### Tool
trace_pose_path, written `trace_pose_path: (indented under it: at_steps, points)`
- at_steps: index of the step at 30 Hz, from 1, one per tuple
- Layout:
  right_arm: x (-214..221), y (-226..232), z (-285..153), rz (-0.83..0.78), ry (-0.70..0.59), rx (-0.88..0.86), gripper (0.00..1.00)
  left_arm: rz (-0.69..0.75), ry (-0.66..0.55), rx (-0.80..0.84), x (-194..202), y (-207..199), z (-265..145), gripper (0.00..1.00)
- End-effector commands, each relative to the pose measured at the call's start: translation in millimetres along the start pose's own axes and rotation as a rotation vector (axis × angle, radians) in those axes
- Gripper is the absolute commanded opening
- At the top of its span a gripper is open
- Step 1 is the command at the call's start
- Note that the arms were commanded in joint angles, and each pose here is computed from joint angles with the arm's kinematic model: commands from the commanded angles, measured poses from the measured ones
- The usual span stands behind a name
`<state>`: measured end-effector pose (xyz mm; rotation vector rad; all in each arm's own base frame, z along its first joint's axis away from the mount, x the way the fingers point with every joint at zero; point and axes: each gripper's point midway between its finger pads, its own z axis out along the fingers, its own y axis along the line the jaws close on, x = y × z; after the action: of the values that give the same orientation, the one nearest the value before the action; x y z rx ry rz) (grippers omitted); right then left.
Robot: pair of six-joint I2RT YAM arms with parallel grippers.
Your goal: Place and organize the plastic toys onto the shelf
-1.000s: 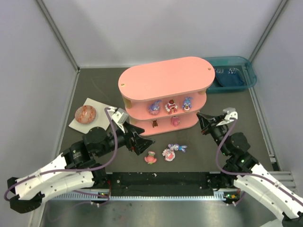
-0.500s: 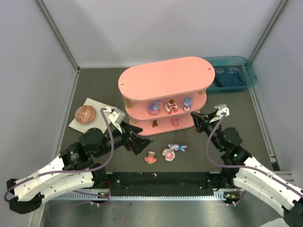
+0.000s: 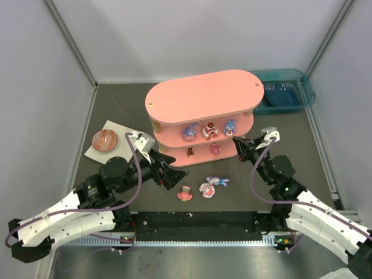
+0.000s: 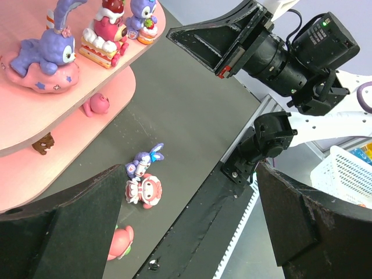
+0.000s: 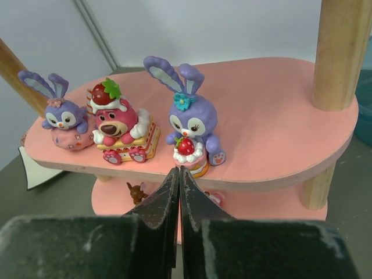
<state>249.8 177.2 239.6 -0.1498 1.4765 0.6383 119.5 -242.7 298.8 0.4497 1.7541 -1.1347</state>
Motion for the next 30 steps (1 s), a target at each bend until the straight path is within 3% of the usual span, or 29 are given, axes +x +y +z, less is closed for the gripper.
trace_pose_path:
  at_steps: [1,30]
  points:
    - [-10.7,4.0,4.5,0.021,-0.048,-0.018,0.00,0.018,-0.032,0.001,-8.2,-1.1,1.7,0.99]
    - [5.5,-4.6,10.3,0.007,-0.026,0.019,0.00,0.020,-0.027,-0.016,-6.1,2.8,1.9,0.99]
